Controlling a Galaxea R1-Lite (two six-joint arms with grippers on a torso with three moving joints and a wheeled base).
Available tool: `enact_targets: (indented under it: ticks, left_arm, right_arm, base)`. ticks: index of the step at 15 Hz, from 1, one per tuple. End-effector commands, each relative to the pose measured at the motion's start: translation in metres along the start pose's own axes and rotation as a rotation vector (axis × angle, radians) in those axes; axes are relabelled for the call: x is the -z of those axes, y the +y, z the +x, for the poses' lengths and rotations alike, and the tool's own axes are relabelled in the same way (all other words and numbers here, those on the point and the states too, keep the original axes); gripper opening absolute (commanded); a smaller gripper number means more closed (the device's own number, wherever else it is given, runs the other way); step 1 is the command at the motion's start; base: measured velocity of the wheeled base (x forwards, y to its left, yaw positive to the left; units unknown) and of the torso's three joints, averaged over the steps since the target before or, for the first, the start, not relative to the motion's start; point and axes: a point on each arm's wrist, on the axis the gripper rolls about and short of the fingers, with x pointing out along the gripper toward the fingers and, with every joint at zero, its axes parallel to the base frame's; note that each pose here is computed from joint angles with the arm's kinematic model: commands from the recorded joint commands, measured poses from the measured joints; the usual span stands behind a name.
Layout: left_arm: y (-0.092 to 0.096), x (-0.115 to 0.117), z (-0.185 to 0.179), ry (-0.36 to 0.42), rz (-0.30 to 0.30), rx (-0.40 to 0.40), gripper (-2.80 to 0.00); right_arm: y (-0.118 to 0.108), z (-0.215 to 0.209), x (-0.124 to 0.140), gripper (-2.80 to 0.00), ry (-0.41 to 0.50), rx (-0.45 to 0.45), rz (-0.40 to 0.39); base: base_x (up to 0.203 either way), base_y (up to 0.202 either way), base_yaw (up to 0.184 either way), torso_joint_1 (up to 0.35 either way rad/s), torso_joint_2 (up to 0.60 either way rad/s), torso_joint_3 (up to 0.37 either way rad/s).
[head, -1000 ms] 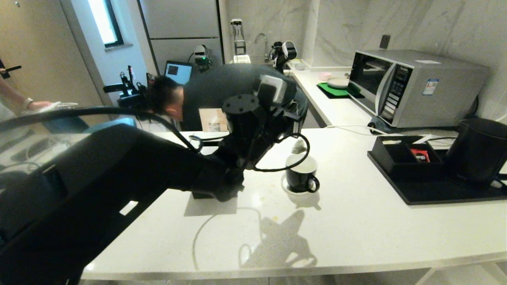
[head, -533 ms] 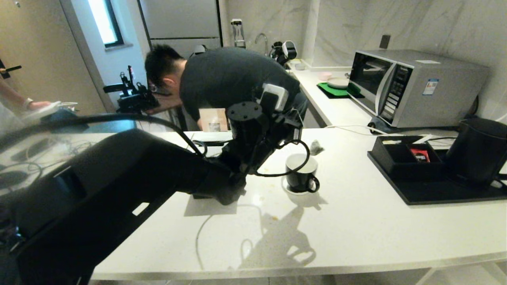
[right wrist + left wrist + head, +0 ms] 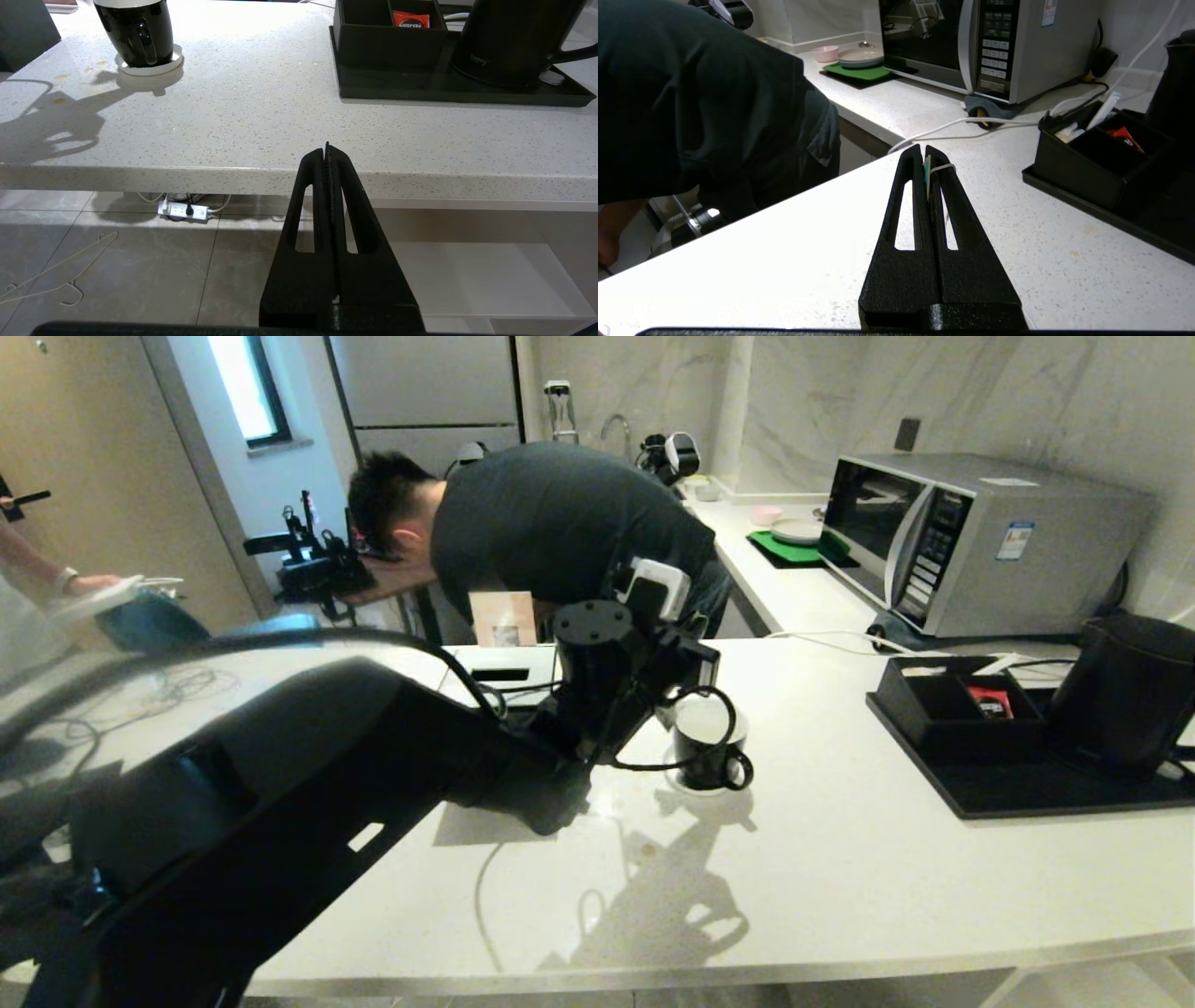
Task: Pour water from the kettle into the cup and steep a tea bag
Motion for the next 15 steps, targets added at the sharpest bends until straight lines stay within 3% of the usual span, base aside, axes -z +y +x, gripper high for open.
enact_targets:
  ticks: [1,8,15]
  left_arm:
    - [-0.001,0.006,0.001,0.008,0.001,0.001,-2.8]
    - [0.003,0.004,0.003,-0.001,0.006,-0.005,-2.8]
    - [0.001,-0.031,0.017,-0.076,0.001,0.001,-2.8]
  right_arm:
    - [0.0,0.0,0.0,-2.8,0.002,0.0,-0.001]
    - [0.0,0.0,0.0,-2.8,0.002,0.0,-0.001]
    - [0.0,0.0,0.0,-2.8,0.002,0.0,-0.001]
  base:
    - [0.0,0.0,0.0,0.0,0.0,0.0]
    - [0.0,0.0,0.0,0.0,0.0,0.0]
    - [0.0,0.0,0.0,0.0,0.0,0.0]
